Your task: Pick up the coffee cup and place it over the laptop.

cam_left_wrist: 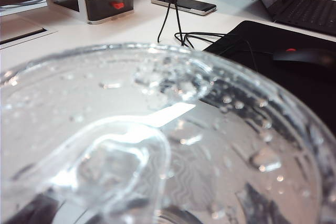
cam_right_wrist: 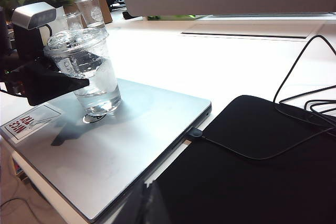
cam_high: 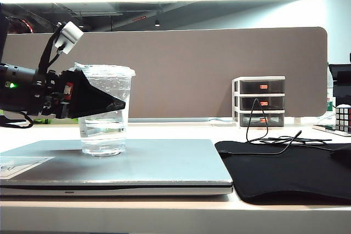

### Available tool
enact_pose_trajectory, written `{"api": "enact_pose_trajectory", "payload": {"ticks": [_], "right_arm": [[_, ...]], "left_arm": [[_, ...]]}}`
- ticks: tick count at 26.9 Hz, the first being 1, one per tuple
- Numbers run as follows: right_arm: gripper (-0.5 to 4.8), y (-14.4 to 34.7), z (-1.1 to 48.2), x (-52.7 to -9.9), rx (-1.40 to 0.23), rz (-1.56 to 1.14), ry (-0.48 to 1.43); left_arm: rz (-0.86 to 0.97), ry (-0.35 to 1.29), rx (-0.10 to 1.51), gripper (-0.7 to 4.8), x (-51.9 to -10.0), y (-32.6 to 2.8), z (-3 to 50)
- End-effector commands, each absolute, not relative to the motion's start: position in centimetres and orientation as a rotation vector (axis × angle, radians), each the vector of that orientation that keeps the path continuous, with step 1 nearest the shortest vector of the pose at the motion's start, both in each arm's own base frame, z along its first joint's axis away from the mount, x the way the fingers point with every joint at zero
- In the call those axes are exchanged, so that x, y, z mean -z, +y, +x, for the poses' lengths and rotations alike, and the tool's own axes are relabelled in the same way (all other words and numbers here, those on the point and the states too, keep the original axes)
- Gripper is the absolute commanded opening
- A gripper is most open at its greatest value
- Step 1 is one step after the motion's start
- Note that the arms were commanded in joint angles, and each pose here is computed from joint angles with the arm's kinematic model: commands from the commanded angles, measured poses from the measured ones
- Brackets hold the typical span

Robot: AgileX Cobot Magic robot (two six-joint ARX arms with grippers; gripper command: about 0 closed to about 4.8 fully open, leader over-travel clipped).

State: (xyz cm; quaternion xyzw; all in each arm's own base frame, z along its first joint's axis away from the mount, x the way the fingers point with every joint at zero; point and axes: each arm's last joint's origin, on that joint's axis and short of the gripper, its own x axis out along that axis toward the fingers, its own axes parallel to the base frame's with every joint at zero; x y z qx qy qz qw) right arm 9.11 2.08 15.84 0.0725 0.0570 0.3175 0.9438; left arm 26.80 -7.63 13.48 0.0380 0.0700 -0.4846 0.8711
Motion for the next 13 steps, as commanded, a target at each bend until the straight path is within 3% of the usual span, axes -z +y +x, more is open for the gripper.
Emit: {"api": "enact_pose_trajectory", "payload": {"ticks": [1,13], "right_arm": [[-0.06,2.1,9.1,-15.7,-0.651,0.145,0.111],[-0.06,2.1,9.1,-15.7,-0.647,0.144,0.110]], "left_arm": [[0.099,0.111,1.011,4.79,-14.0,-7.3,26.7],[0.078,0.112,0.970,4.79,-15.5,-5.2,23.7]]}}
